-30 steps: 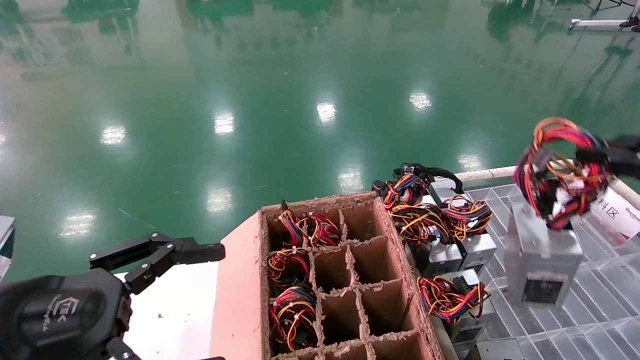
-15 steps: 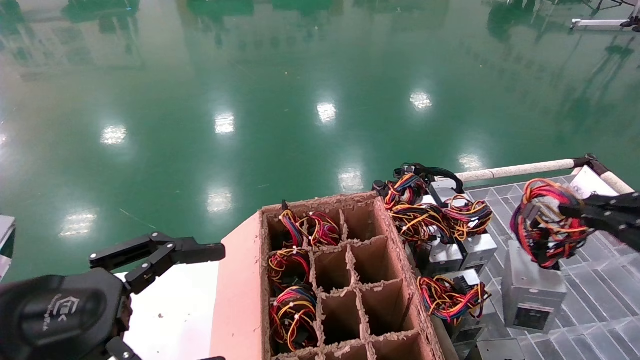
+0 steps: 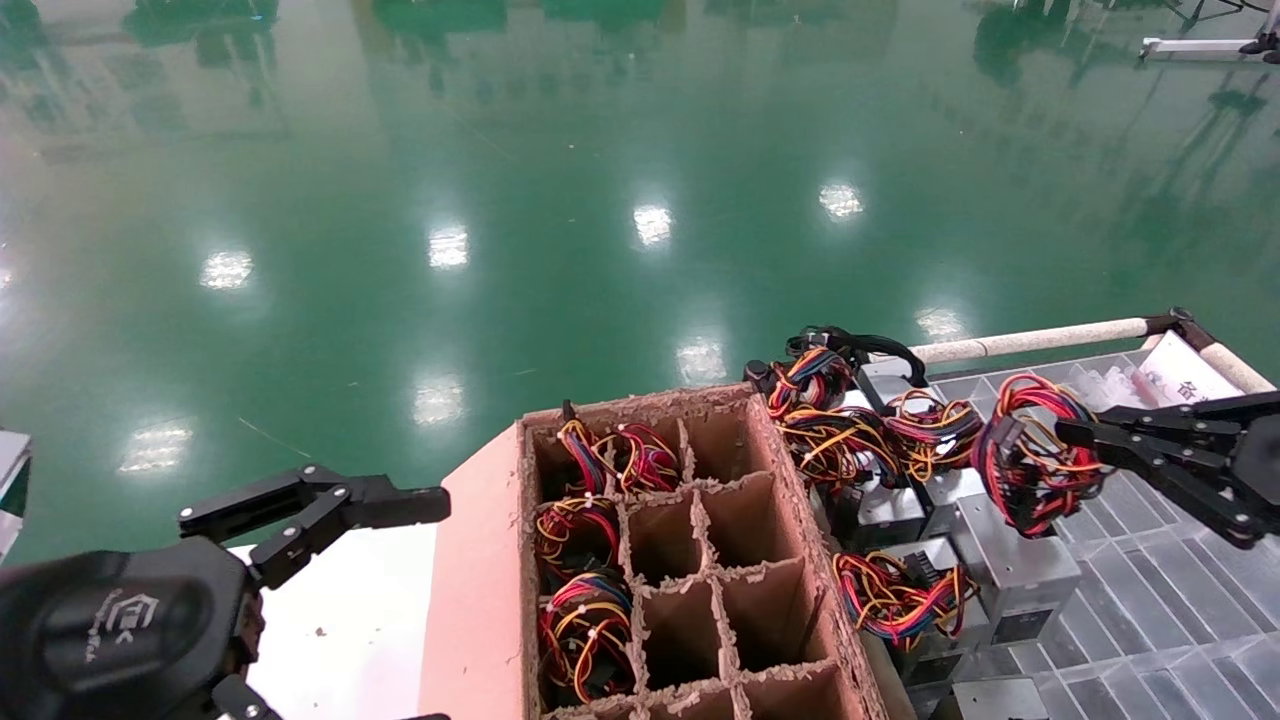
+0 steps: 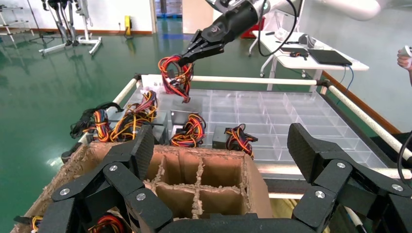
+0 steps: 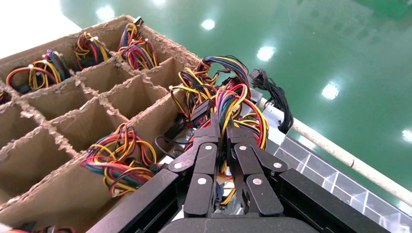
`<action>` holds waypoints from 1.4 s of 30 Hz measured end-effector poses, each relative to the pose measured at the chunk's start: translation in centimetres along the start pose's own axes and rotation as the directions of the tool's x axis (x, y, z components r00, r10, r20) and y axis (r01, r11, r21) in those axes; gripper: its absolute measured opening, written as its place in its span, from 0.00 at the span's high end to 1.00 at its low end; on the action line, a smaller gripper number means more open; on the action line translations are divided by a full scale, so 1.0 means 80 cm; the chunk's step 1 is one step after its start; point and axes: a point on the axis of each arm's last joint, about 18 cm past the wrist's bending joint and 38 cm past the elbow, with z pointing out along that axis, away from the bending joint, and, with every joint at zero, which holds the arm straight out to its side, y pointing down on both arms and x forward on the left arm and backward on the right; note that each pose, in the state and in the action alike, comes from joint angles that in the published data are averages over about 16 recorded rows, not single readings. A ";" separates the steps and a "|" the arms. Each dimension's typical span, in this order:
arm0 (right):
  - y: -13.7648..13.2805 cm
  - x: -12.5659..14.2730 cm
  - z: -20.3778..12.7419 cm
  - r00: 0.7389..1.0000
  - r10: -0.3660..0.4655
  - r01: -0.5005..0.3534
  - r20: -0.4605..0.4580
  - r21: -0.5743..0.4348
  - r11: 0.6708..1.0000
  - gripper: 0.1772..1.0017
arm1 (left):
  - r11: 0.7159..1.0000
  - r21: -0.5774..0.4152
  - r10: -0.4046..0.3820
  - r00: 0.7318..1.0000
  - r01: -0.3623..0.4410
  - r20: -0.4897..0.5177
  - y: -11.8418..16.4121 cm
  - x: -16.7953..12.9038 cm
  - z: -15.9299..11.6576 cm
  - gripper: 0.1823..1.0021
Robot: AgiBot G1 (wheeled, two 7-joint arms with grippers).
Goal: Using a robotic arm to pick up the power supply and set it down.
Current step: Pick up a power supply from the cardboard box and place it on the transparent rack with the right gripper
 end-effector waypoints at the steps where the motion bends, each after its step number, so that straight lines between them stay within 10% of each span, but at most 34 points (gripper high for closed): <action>1: 0.004 0.001 0.002 1.000 0.006 -0.006 -0.001 0.003 1.000 0.98 | 1.000 0.000 0.000 1.000 0.000 0.000 0.000 0.000 0.000 0.00; 42: 0.122 -0.027 0.012 0.973 0.228 -0.225 0.011 0.214 0.950 0.98 | 1.000 0.000 0.000 1.000 0.000 0.000 0.000 0.000 0.000 0.00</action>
